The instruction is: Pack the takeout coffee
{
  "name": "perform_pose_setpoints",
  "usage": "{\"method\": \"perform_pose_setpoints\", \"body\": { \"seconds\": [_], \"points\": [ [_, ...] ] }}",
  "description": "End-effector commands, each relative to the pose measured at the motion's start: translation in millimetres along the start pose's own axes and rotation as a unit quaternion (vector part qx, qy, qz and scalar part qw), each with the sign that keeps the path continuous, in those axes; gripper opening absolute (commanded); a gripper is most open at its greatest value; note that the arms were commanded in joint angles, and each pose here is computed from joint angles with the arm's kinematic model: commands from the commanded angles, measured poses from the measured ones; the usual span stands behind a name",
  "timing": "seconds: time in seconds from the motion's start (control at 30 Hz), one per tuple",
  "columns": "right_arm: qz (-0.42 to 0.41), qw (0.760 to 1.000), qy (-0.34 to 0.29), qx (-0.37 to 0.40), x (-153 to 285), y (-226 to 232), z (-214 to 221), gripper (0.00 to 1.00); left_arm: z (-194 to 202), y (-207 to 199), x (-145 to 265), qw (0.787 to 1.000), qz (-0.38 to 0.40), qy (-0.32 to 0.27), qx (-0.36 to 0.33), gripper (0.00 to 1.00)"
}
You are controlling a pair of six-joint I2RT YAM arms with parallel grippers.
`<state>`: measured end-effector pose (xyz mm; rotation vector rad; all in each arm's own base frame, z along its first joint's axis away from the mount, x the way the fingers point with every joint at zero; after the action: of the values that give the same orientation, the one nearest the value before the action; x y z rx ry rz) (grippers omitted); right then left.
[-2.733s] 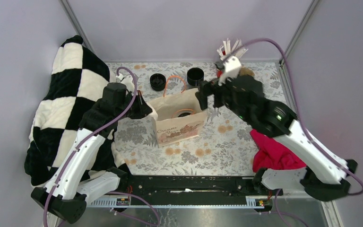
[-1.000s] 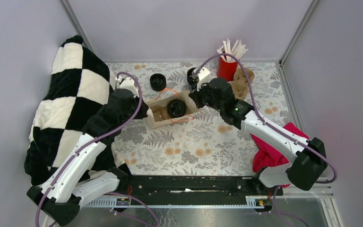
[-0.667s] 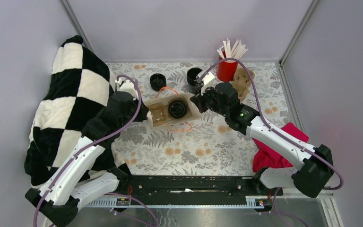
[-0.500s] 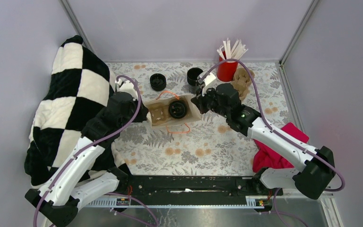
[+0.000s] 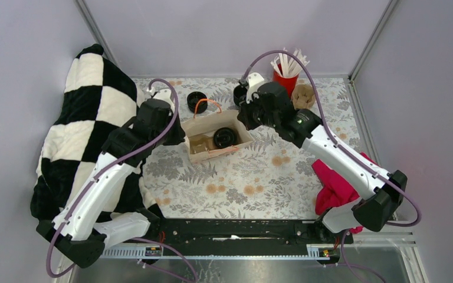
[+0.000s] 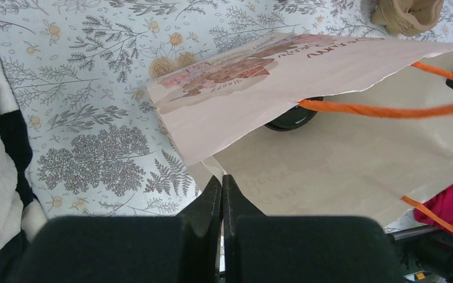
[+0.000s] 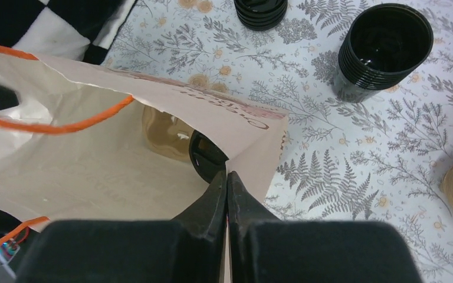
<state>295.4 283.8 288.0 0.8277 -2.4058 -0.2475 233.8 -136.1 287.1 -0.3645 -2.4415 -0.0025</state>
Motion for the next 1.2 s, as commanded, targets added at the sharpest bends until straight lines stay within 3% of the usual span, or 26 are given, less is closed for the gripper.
{"method": "perform_pose_setpoints", "body": {
  "seconds": [0.0,0.1,0.33,0.43,0.77,1.0,1.17],
  "points": [
    [0.036,0.997,0.066,-0.030,18.1,0.0,8.1,0.04,-13.5,-1.0,10.9,1.000,0.005,0.011,0.022,0.00],
    [0.053,0.995,0.077,-0.031,15.8,-4.6,9.9,0.14,-9.9,0.3,3.8,0.998,0.002,0.039,0.042,0.00],
    [0.065,0.995,0.066,-0.030,14.8,3.8,-23.0,0.48,-11.7,7.1,-6.9,0.994,-0.011,0.085,0.069,0.00],
    [0.073,0.997,0.029,-0.028,26.5,8.0,-53.2,0.70,-17.5,9.7,-7.6,0.993,-0.020,0.089,0.071,0.01],
    [0.091,0.990,-0.107,-0.023,56.9,-21.9,-163.0,0.92,-41.3,15.8,0.4,0.997,-0.034,0.053,0.052,0.38],
    [0.193,0.963,-0.165,-0.094,8.9,-153.2,-185.6,0.89,-62.7,26.1,26.1,0.998,-0.058,0.017,0.029,0.66],
    [0.240,0.952,-0.155,-0.112,-35.4,-239.7,-194.0,0.60,-74.7,32.0,48.7,0.998,-0.065,-0.010,0.006,0.74]
  ]
}}
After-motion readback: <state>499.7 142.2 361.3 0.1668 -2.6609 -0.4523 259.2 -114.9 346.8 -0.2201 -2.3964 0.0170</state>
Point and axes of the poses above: each gripper's point midway between its finger pads, its own x axis back along the fingers, its own y axis along the line the jaws close on, z = x × y, the point moved 2 cm from there along x, back along the fingers, and after that the axes turned 14 degrees about -x, right-handed, at the moved point
